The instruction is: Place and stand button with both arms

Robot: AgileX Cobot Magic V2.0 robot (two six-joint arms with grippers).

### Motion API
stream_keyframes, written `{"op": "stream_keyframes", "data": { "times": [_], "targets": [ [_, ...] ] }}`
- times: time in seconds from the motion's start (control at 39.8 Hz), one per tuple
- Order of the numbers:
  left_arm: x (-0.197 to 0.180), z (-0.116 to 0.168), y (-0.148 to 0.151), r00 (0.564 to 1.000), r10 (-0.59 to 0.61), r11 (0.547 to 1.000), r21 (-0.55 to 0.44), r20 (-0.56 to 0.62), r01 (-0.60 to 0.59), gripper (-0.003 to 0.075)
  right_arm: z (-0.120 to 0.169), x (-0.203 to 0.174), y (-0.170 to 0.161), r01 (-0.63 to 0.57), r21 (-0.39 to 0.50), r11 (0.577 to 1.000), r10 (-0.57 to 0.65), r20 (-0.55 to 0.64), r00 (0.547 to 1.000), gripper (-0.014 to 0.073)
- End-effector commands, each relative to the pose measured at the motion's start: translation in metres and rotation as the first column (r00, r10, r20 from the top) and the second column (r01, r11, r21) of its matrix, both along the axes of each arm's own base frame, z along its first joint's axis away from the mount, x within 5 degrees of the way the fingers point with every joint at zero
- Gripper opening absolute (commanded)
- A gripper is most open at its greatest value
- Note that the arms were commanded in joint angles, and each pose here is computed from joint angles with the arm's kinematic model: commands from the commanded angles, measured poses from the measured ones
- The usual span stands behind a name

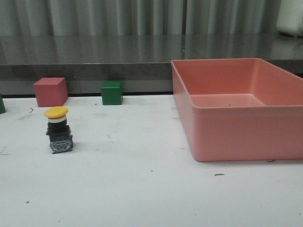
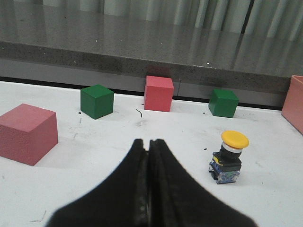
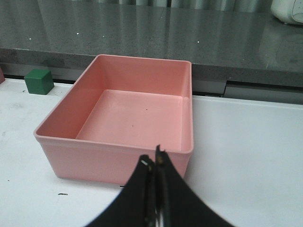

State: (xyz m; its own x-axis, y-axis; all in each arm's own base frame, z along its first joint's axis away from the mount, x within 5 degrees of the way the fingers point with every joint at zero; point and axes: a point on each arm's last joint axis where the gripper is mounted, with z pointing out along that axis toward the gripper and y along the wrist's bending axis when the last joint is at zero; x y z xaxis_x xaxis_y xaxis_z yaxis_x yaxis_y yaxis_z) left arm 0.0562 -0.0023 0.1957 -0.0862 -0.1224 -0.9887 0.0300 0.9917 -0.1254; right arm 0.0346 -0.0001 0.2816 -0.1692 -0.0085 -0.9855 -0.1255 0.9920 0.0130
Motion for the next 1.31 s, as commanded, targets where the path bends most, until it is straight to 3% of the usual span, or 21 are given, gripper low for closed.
{"op": "stream_keyframes", "data": {
  "times": [0.0,0.6,0.85,1.13,1.28],
  "targets": [
    [-0.001,0.004,0.000,0.995,0.003,1.000,-0.020,0.095,-0.002,-0.0020,0.015,0.000,0.000,0.001,-0.009,1.000,0.000,0.098,0.995,-0.0069],
    [-0.001,0.004,0.000,0.995,0.003,1.000,-0.020,0.095,-0.002,-0.0020,0.010,0.002,0.000,0.001,-0.015,1.000,0.001,0.101,0.995,-0.0069],
    [-0.001,0.004,0.000,0.995,0.003,1.000,-0.020,0.095,-0.002,-0.0020,-0.036,0.018,0.008,-0.040,0.048,0.998,0.034,0.109,0.993,-0.0069],
    [-0.001,0.004,0.000,0.995,0.003,1.000,-0.020,0.095,-0.002,-0.0020,-0.090,0.022,0.005,0.055,0.105,0.993,-0.062,0.073,0.995,-0.0069],
    [-0.001,0.004,0.000,0.995,0.003,1.000,-0.020,0.095,-0.002,-0.0020,-0.092,0.022,0.004,0.069,0.071,0.995,-0.073,0.064,0.995,-0.0069]
  ]
}}
